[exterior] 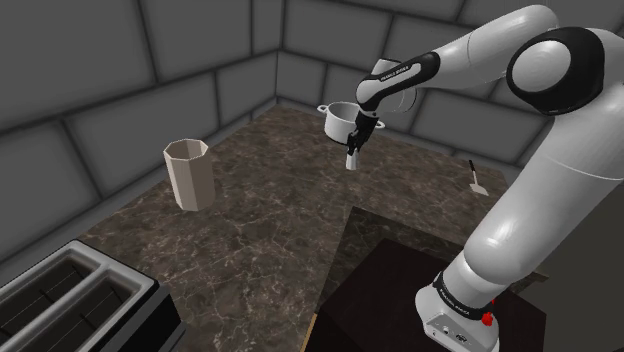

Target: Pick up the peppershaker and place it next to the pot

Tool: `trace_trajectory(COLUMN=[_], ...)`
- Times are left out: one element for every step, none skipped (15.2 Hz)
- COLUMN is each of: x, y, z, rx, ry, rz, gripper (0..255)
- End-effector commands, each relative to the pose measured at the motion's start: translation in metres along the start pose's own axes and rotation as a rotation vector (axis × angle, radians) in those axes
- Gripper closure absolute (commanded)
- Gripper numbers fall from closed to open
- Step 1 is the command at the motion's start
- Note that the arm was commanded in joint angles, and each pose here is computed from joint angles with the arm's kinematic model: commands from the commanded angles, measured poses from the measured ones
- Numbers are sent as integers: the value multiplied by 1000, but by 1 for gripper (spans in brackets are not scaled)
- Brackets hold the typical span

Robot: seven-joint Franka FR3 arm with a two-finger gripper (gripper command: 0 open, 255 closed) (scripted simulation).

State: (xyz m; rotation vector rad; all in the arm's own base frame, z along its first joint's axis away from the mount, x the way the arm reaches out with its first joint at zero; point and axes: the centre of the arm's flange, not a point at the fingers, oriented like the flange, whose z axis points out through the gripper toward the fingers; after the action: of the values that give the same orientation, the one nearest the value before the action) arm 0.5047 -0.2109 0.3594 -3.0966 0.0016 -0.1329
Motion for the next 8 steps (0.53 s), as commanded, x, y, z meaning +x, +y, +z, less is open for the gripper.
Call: trace_trajectory(x=[0,0,0,0,0,0,0,0], y=[0,0,0,0,0,0,0,0], z=[0,0,0,0,0,0,0,0], rx=[0,0,0,0,0,0,0,0], ry=[0,0,0,0,0,0,0,0], rz=[0,0,0,0,0,0,0,0], gripper=[255,255,0,0,0,0,0,0])
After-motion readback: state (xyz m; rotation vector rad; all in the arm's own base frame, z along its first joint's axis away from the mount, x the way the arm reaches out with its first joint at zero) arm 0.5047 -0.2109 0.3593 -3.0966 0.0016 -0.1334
